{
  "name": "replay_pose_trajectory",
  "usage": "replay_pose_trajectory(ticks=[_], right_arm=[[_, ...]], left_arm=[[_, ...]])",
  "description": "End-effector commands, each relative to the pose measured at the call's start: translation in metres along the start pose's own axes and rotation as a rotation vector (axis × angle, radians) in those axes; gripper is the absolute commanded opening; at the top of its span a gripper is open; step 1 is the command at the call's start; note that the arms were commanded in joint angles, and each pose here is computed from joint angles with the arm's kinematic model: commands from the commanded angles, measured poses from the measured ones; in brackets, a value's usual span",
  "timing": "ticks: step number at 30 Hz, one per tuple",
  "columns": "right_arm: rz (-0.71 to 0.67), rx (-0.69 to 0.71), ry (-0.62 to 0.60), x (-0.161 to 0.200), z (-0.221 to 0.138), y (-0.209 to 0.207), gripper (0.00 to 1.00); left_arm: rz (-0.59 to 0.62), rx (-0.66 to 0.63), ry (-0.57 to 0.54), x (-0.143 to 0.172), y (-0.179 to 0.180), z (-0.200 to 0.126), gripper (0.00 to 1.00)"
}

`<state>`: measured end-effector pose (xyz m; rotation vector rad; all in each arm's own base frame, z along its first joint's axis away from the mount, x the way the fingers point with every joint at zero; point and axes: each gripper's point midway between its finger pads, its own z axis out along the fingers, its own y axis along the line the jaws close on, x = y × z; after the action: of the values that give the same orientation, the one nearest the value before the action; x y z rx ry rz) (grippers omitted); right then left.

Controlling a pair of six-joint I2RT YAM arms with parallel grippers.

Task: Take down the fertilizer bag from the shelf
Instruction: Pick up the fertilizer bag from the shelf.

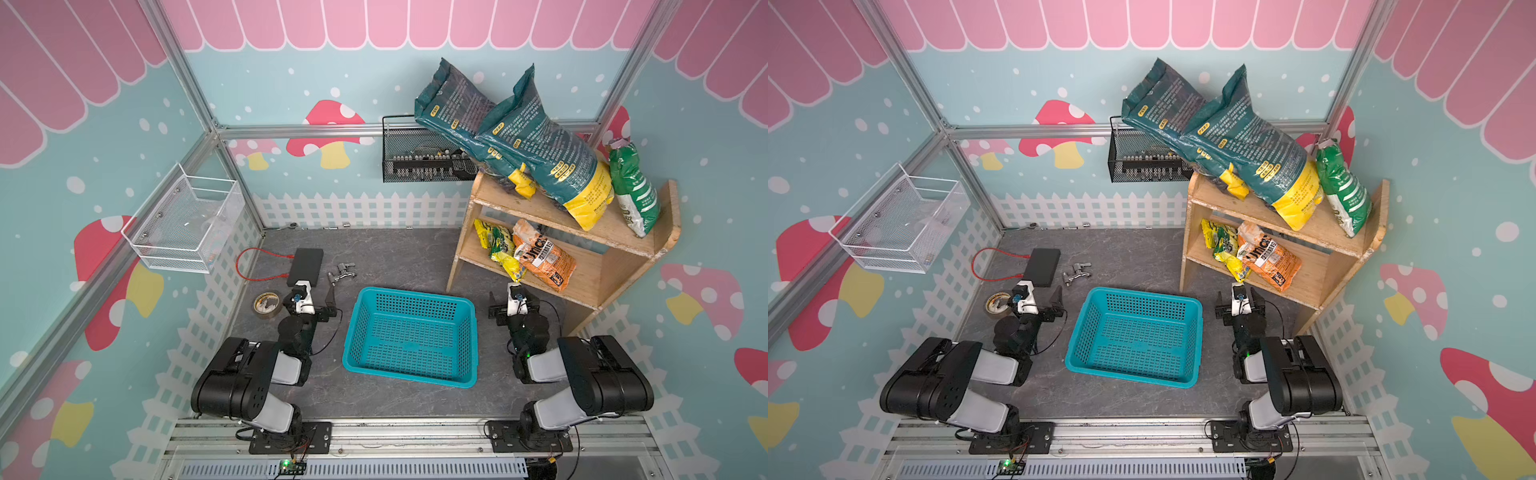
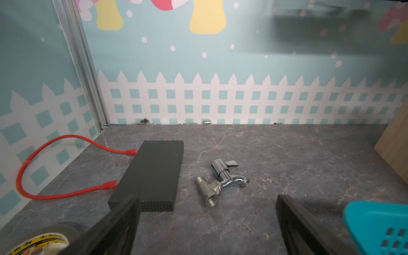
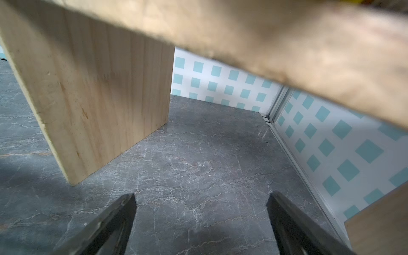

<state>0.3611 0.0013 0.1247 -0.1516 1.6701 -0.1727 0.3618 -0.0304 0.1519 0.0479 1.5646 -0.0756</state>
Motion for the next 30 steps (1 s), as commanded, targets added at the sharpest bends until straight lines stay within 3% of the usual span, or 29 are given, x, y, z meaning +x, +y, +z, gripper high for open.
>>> replay_pose_trajectory(ticks=[1,5,9,22,25,27,30], right_arm=[[-0.007,0.003,-0.063,-0.017,0.003,0.000,0.99],[-0.008,0.001,-0.060,-0.017,0.003,0.001,0.99],[-0.007,0.002,-0.061,-0.017,0.003,0.001,0.98],[-0.024,-0.008,-0.088,-0.028,-0.002,0.002,0.99],[-0.052,-0.057,-0.106,-0.043,-0.014,0.015,0.99],[-0.028,-0.097,-0.094,-0.045,-0.020,0.024,0.99],[-0.035,-0.194,-0.098,-0.050,-0.032,0.045,0.98]], left_arm=[[0.019,0.017,-0.028,-0.007,-0.004,0.003,0.99],[0.017,0.013,-0.026,-0.007,-0.003,0.004,0.99],[-0.031,-0.099,-0.005,-0.004,0.017,0.009,0.99],[-0.055,-0.028,-0.013,-0.008,0.016,0.007,0.99],[-0.078,-0.193,-0.098,-0.039,0.034,-0.020,0.99],[-0.191,-0.320,-0.176,-0.054,0.056,-0.051,0.99],[-0.272,-0.359,-0.283,-0.063,0.065,-0.089,0.99]])
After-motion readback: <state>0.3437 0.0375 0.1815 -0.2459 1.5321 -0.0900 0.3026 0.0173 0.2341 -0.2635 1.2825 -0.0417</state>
